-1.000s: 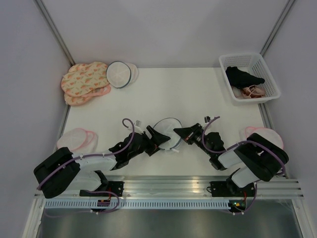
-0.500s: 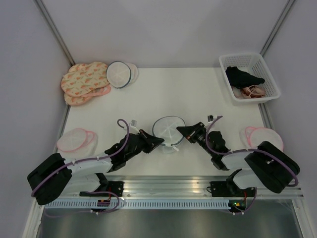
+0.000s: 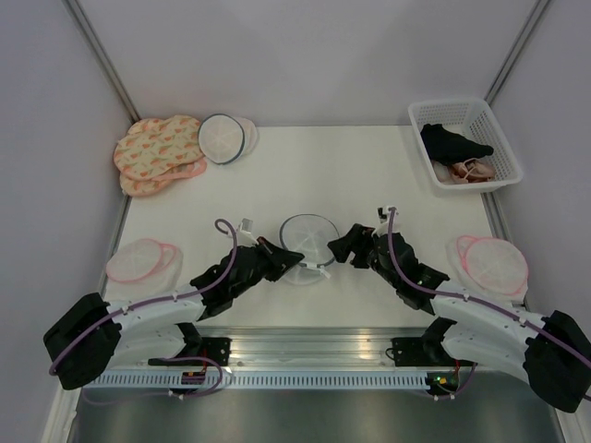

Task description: Unzip the laundry bag and remove the bra

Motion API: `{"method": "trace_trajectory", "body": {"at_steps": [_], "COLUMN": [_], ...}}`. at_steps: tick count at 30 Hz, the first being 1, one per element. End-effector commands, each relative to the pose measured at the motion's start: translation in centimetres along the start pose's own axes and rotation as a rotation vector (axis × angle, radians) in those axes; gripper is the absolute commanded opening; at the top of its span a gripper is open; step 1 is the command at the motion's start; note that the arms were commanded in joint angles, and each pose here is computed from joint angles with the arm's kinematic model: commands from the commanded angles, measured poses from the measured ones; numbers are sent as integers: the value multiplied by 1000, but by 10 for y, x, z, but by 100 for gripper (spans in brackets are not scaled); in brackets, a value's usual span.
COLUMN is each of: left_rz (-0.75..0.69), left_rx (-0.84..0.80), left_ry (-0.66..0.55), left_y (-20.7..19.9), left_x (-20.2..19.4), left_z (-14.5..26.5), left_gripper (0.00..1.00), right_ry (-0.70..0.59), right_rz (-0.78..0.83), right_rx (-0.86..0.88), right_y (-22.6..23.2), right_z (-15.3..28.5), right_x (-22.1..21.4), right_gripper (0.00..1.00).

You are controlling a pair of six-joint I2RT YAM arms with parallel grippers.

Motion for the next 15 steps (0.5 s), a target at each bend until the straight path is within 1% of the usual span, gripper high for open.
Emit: {"method": "trace_trajectory", "body": {"at_steps": [1, 6, 11, 15], "left_rz": [-101, -124, -124, -122], "left_rx": [9, 33, 39, 38], "left_ry": [-67, -83, -61, -46], "left_y": [-13, -11, -9, -7], "left_x": [7, 9, 6, 5], "left_z": [-3, -6, -8, -8], "left_gripper": [2, 2, 2, 2], "right_ry": [113, 157, 158, 152], "right_rz": [185, 253, 235, 210], "right_rx": [-124, 42, 179, 233], "right_y": [-12, 22, 48, 54], "right_z": [14, 30, 47, 50], "right_x": [-13, -23, -25, -26], "right_gripper": [80, 74, 71, 69]}}
Point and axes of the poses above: each gripper's point midway between its finger pads, its own z axis back along the fingers, its own y axis along the line the jaws close on, x = y × z, the point moved 8 cm from there along z, back along the fingers, and after that the axes turned 12 degrees about z, right-handed, at the moved point
